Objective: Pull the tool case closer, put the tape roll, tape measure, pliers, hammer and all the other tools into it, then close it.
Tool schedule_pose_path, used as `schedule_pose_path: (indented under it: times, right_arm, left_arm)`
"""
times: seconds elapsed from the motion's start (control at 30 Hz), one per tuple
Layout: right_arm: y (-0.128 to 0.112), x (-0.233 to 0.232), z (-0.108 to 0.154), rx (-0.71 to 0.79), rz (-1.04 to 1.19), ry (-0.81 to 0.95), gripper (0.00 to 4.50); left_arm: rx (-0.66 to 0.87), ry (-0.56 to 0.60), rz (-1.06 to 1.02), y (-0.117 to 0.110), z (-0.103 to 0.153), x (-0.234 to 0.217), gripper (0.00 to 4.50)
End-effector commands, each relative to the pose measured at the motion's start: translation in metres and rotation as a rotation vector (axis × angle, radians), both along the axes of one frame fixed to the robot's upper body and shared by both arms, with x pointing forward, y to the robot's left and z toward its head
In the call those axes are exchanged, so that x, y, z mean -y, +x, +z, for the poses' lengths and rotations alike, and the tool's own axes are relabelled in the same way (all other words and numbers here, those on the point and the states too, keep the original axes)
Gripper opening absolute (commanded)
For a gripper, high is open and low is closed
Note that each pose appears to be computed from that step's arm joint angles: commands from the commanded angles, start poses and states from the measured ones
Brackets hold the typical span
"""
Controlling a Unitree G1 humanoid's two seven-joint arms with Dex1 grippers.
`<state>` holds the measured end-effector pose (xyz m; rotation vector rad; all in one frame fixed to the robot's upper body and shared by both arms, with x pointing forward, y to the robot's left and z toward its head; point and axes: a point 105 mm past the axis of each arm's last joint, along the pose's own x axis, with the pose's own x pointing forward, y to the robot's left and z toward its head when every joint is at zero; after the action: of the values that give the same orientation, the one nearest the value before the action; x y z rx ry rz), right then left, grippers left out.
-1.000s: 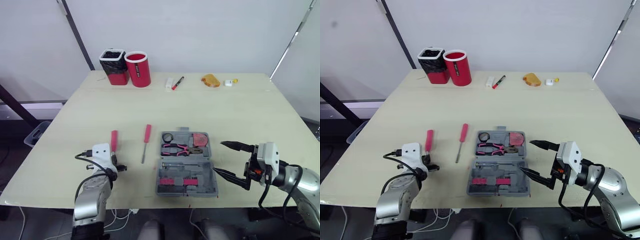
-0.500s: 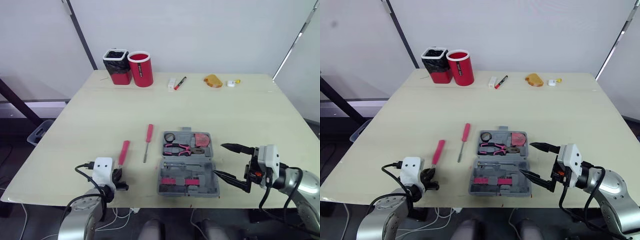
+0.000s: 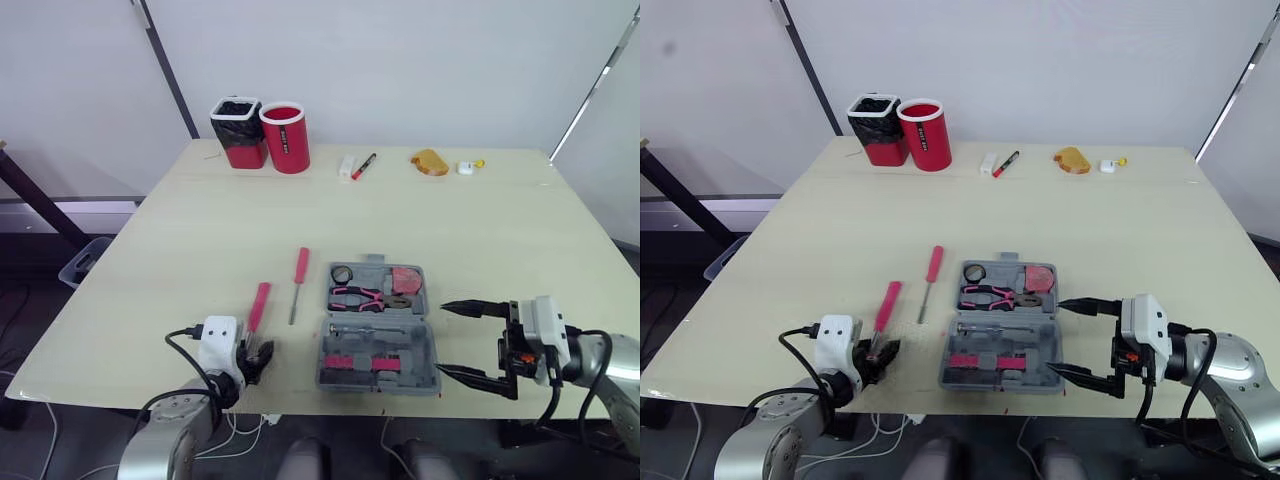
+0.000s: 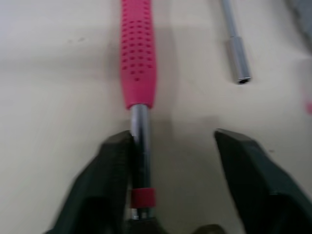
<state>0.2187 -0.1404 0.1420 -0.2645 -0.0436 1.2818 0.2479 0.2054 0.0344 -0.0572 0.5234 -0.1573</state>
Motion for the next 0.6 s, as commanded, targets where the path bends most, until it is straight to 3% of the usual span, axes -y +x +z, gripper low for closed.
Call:
schedule_pose_path:
  times: [0.03, 0.17, 0.37, 0.53, 0.6]
  right_arm:
    - [0.001, -0.001, 0.009, 0.049, -0.002, 0.017, 4.50]
    - [0.001, -0.003, 0.008, 0.052, -0.007, 0.021, 4.50]
    - [0.003, -0.005, 0.010, 0.068, -0.022, 0.029, 4.50]
    - [0.002, -0.007, 0.008, 0.066, -0.025, 0.031, 4.50]
    - [0.003, -0.008, 0.009, 0.070, -0.028, 0.035, 4.50]
  left_arm:
    - [0.056, 0.018, -0.056, -0.006, 0.028, -0.005, 4.44]
    - [0.073, 0.060, -0.135, -0.005, 0.044, -0.010, 4.44]
    - [0.119, 0.176, -0.431, 0.009, 0.068, -0.020, 4.44]
    - [0.197, 0.262, -0.876, 0.015, 0.088, -0.012, 4.44]
    - [0.188, 0.386, -1.119, 0.013, 0.088, -0.014, 4.44]
